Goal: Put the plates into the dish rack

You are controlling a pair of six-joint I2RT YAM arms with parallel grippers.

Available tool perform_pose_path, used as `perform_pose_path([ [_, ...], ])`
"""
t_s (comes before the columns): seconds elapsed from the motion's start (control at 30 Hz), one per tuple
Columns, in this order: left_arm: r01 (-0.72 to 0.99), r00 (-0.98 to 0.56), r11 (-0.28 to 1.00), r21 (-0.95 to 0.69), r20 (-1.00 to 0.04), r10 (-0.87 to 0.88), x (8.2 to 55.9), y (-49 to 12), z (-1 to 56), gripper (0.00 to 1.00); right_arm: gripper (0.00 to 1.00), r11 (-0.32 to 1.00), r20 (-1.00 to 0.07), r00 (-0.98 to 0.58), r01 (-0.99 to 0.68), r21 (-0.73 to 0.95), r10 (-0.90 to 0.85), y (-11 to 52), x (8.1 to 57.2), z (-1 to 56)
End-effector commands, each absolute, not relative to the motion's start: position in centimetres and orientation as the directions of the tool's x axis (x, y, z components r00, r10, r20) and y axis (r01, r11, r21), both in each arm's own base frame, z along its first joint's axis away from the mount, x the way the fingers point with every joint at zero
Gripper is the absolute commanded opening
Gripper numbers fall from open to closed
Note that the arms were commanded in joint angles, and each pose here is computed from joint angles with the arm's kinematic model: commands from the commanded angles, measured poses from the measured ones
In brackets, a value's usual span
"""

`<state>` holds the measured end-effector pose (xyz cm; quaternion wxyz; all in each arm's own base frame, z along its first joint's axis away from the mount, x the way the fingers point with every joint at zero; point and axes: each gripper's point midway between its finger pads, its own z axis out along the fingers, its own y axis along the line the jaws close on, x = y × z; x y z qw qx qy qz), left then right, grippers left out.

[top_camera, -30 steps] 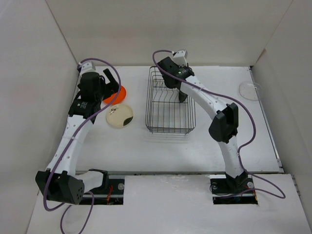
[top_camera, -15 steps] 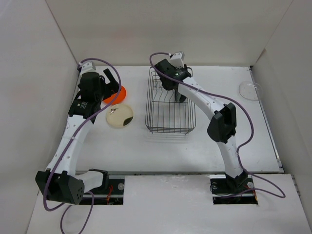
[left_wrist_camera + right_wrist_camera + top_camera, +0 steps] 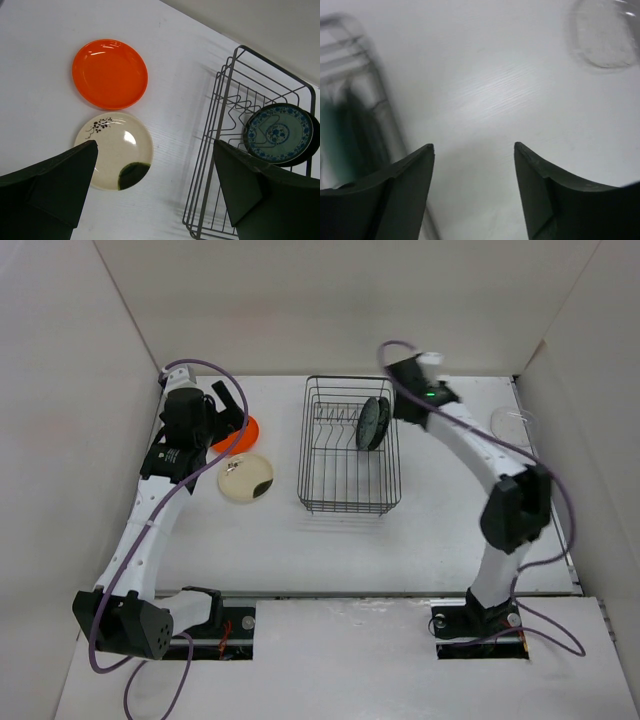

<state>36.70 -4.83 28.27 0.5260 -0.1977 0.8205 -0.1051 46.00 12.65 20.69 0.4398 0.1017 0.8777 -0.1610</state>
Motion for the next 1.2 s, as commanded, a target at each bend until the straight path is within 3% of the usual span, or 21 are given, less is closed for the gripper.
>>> perform_pose_path([
  [0.0,-0.182,-0.306,0.897,-0.402,-0.844,-0.44,36.4,-4.7,30.5,1.0,0.7,0.881,-0.839,-0.369,0.406,0.242,0.4,2.2,48.6,25.0],
  [0.03,-0.174,-0.31,0.898,-0.405,-0.843,-0.44,36.4,-4.8,30.5,1.0,0.75,0.851,-0.831,-0.317,0.427,0.307,0.458,0.2,48.0,25.8],
  [0.13,-0.167,-0.314,0.898,-0.408,-0.841,-0.441,36.4,-5.0,30.2,1.0,0.75,0.763,-0.769,-0.267,0.51,0.398,0.58,-6.2,46.9,22.9],
  [0.3,-0.149,-0.334,0.898,-0.413,-0.834,-0.439,36.5,-5.5,29.9,1.0,0.75,0.573,-0.683,-0.177,0.709,0.411,0.709,-14.0,45.5,17.9],
  [0.43,-0.146,-0.326,0.898,-0.416,-0.836,-0.441,36.4,-5.5,30.2,1.0,0.76,0.471,-0.61,-0.136,0.77,0.431,0.78,-17.5,45.9,14.4],
  [1.17,-0.058,-0.364,0.896,-0.44,-0.827,-0.429,36.9,-7.3,29.5,1.0,0.75,0.413,-0.623,-0.1,0.827,0.382,0.776,-22.8,50.2,9.6],
])
